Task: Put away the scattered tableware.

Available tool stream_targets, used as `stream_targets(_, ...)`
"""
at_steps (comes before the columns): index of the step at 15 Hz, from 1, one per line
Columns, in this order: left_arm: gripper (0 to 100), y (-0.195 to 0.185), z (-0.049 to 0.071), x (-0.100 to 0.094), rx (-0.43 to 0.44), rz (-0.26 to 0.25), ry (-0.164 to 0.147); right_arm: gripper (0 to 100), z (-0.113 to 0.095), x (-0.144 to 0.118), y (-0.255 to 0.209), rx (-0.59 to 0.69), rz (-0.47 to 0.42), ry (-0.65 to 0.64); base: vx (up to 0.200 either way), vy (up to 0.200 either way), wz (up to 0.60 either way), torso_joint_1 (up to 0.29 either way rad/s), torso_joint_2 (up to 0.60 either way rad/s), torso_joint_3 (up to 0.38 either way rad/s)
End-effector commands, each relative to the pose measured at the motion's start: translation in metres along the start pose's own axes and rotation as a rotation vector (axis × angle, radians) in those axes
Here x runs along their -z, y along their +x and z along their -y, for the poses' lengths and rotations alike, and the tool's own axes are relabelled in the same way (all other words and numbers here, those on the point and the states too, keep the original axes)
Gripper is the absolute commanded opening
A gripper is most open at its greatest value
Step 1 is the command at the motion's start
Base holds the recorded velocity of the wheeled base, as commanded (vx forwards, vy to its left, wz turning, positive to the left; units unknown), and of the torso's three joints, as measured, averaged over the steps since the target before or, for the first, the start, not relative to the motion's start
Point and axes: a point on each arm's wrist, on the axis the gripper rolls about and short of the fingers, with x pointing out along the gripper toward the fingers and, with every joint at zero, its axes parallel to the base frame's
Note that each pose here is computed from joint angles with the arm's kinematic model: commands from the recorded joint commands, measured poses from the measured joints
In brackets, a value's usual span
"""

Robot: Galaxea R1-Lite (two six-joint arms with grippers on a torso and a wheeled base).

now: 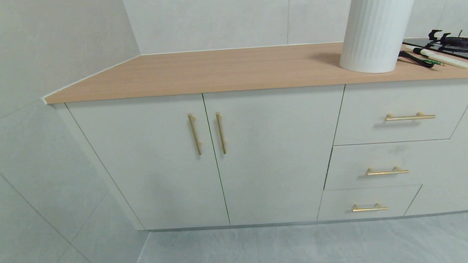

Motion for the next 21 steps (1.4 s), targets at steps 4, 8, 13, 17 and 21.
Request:
stream_targets(4, 100, 0.0000, 0.0000, 0.0000, -0.001, 0.000, -0.040, 100, -0.0002, -0.0001, 0.0001, -0.006, -0.001, 0.004, 0.000, 0.000, 0.00, 0.000, 0.00, 0.000)
stream_targets(8, 100, 0.0000, 0.0000, 0.0000, -0.001, 0.000, -0.041, 100, -0.0002, -0.0001, 0.0001, -0.006, -0.001, 0.001, 0.000, 0.000, 0.00, 0.000, 0.00, 0.000)
stream_targets(13, 100, 0.0000, 0.0000, 0.0000, -0.001, 0.000, -0.041, 100, -0.0002, -0.0001, 0.0001, -0.006, -0.001, 0.002, 0.000, -0.080, 0.00, 0.000, 0.00, 0.002)
stream_targets(17, 100, 0.0000, 0.0000, 0.0000, -0.001, 0.000, -0.041, 100, -0.0001, -0.0001, 0.0001, -0.005, -0.002, 0.004, 0.000, -0.200, 0.00, 0.004, 0.00, 0.002)
stream_targets(21, 100, 0.0000, 0.0000, 0.0000, -0.001, 0.000, -0.041, 100, -0.0001, -0.0001, 0.0003, -0.005, -0.003, 0.004, 0.000, -0.200, 0.00, 0.002, 0.00, 0.002)
